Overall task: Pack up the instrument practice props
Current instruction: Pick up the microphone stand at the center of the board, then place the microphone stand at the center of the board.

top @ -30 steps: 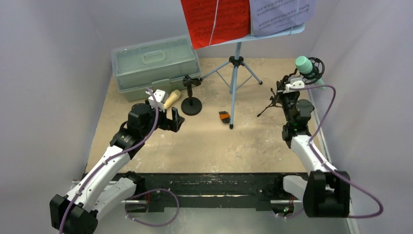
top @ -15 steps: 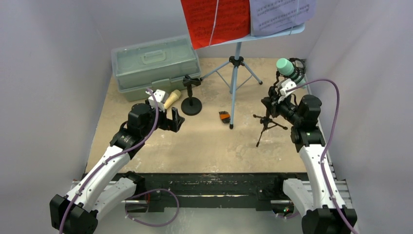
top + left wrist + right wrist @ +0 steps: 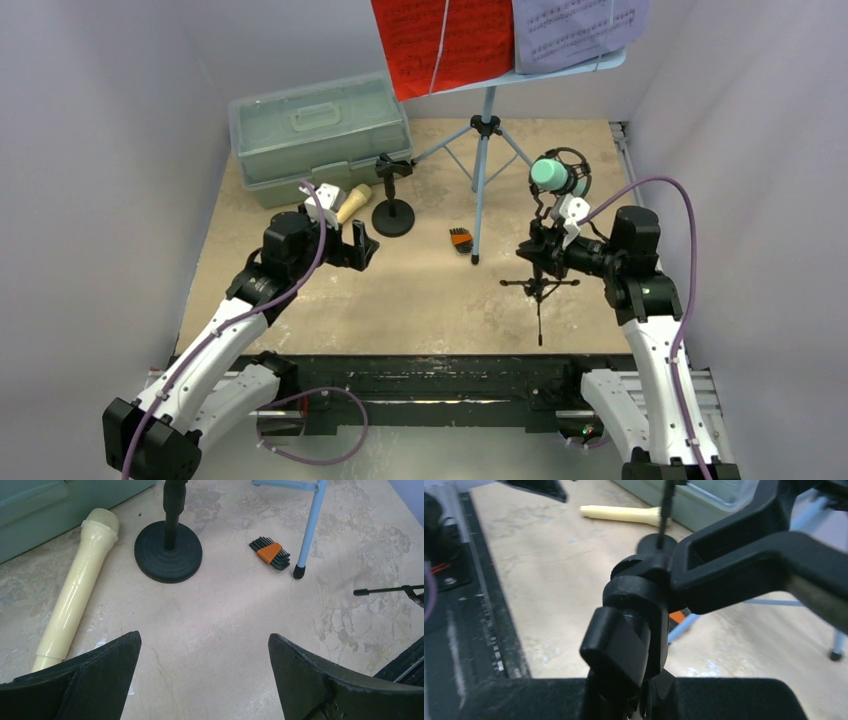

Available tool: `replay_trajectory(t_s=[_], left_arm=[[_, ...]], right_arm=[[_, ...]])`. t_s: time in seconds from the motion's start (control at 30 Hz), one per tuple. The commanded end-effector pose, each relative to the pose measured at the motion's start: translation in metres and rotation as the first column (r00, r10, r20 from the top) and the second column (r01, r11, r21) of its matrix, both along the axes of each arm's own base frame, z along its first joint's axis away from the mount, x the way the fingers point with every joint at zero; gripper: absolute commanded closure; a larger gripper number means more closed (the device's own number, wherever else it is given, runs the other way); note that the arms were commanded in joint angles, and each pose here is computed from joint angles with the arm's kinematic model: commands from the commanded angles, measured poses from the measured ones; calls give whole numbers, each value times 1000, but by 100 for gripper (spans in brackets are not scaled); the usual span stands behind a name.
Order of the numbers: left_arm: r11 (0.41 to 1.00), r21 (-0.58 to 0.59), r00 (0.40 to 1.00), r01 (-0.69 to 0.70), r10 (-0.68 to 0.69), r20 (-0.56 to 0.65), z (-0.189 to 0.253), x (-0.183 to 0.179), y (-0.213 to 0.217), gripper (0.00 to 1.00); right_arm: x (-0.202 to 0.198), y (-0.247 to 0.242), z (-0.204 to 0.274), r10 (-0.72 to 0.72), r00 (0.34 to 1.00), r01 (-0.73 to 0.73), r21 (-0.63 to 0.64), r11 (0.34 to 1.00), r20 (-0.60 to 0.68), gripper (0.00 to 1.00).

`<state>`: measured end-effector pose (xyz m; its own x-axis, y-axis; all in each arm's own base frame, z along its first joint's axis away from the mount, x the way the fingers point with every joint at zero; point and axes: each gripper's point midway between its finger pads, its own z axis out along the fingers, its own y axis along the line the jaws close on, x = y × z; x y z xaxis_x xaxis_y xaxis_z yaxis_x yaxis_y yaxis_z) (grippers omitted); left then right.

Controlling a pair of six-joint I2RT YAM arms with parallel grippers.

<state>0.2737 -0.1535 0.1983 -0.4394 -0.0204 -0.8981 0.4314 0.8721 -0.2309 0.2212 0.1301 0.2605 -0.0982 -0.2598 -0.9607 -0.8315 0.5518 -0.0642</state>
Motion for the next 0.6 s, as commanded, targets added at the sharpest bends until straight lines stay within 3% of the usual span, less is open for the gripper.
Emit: replay_trajectory(t_s=[0.0,0.27,0.57], left_arm=[[1000,8,1000,-8,7,19,3,5,3,1],[1000,17,1000,-11,10,14,1,7,4,1],[999,13,999,29,-29,13,-1,6,-2,1]], right_arm=[[-28,23,34,192,976,-197,32,980,103,100],[-55,50,35,372,925,-377,87,922,74,100],[-86,83,27,580,813,-582,91,808,59,100]])
